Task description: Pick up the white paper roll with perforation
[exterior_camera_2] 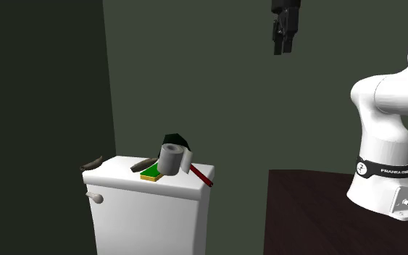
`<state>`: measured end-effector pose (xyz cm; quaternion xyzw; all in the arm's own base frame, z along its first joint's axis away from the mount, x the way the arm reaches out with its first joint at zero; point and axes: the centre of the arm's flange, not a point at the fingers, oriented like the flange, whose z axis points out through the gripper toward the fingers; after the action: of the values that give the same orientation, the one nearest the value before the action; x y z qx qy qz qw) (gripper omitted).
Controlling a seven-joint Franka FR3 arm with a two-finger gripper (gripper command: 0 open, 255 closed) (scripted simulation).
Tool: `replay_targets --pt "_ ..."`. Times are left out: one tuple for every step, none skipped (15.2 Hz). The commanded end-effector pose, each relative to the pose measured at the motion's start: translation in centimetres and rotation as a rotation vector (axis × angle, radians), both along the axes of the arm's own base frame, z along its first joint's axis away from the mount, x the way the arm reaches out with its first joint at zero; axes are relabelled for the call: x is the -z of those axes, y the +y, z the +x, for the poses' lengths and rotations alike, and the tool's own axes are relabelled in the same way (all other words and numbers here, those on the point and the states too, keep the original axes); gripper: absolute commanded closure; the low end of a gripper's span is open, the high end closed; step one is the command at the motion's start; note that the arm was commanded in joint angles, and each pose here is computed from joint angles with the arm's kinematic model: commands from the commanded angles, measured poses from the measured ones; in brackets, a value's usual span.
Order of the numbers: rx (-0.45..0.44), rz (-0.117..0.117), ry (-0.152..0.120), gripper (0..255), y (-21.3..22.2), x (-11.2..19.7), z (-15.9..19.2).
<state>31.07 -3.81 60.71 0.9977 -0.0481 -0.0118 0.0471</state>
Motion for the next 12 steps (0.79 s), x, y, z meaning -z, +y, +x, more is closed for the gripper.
replay_targets --pt "0.0 0.0 0.0 0 0.0 0.0 0.0" --pt "0.003 0.0 -0.003 0 -0.3 0.8 0.9" --pt "0.007 0.0 -0.006 0 -0.6 1.7 1.9" --pt "0.01 0.0 -0.009 0 -0.9 2.5 2.8" --pt "0.014 0.0 -0.012 0 -1.2 3.4 3.7" --pt "0.017 0.0 -0.015 0 -1.5 4.2 4.6" --pt "0.021 0.001 -0.018 0 -1.8 5.1 5.6" --pt "0.024 0.001 -0.021 0 -2.1 5.9 6.5" --pt "0.028 0.001 -0.024 0 -2.5 6.7 7.4" --pt "0.031 0.001 -0.027 0 -2.8 7.5 8.4" --pt "0.035 0.001 -0.03 0 -3.1 8.4 9.3" --pt "0.038 0.001 -0.033 0 -3.4 9.2 10.3"
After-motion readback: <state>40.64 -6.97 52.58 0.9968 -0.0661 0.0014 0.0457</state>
